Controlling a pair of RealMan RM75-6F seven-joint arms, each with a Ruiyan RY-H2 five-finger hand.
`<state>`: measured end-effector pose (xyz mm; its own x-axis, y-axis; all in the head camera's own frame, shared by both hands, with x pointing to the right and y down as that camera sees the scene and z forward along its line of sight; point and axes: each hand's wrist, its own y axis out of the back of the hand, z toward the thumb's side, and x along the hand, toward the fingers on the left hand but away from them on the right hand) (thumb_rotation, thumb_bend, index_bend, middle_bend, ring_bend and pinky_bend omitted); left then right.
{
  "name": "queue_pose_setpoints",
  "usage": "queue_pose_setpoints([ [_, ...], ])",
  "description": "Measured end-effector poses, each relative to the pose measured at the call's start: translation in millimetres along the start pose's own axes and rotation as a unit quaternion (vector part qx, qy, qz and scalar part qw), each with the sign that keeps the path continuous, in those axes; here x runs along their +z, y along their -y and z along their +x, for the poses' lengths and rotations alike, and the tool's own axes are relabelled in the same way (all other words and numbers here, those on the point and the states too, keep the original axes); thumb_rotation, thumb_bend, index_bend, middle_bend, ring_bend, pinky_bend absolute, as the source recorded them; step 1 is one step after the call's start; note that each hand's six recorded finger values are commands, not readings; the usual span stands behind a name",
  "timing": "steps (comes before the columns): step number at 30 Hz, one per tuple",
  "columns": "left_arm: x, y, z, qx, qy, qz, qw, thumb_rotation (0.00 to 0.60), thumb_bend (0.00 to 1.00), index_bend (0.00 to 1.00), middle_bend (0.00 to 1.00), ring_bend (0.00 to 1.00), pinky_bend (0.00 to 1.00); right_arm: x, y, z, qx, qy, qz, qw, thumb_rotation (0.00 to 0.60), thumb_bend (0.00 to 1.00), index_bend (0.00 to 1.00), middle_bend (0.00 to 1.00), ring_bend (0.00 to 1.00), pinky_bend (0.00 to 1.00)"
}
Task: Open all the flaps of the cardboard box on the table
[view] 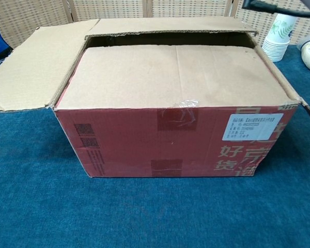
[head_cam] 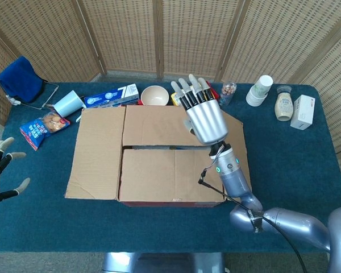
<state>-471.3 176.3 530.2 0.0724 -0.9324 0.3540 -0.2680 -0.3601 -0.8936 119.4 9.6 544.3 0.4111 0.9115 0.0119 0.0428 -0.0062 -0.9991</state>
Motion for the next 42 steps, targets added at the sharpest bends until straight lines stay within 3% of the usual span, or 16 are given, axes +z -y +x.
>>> queue_pose_setpoints([
  [10, -1, 0, 0, -0.002, -0.001, -0.002, 1.0000, 0.532, 0.11, 0.26, 0.01, 0.05, 0.11, 30, 5, 30, 0.121, -0.036, -0.002, 0.9920, 0.600, 0.11, 0.00, 0.00, 0.00, 0.08],
  [14, -1, 0, 0, -0.004, -0.001, -0.002, 1.0000, 0.535, 0.11, 0.26, 0.01, 0.05, 0.11, 34, 13, 36, 0.145, -0.041, 0.005, 0.9886, 0.600, 0.10, 0.00, 0.00, 0.00, 0.08],
  [25, -2, 0, 0, -0.004, -0.003, -0.004, 1.0000, 0.535, 0.11, 0.26, 0.01, 0.05, 0.11, 29, 38, 30, 0.122, -0.030, 0.031, 0.9916, 0.600, 0.11, 0.00, 0.00, 0.00, 0.08],
  [31, -2, 0, 0, -0.006, -0.004, -0.004, 1.0000, 0.537, 0.11, 0.26, 0.00, 0.05, 0.11, 24, 39, 27, 0.093, -0.020, 0.031, 0.9950, 0.600, 0.16, 0.00, 0.02, 0.00, 0.13],
  [34, -2, 1, 0, -0.008, -0.003, -0.005, 1.0000, 0.537, 0.11, 0.26, 0.00, 0.05, 0.11, 24, 35, 25, 0.070, -0.019, 0.025, 0.9971, 0.600, 0.20, 0.06, 0.11, 0.01, 0.16],
  [36, -2, 1, 0, -0.008, -0.003, -0.004, 1.0000, 0.535, 0.11, 0.26, 0.00, 0.05, 0.11, 23, 32, 25, 0.052, -0.019, 0.022, 0.9982, 0.600, 0.22, 0.17, 0.19, 0.07, 0.19],
  [42, -1, 1, 0, -0.008, -0.002, -0.004, 1.0000, 0.534, 0.11, 0.26, 0.00, 0.05, 0.11, 19, 27, 22, 0.001, -0.015, 0.015, 0.9998, 0.600, 0.30, 0.32, 0.30, 0.16, 0.25],
])
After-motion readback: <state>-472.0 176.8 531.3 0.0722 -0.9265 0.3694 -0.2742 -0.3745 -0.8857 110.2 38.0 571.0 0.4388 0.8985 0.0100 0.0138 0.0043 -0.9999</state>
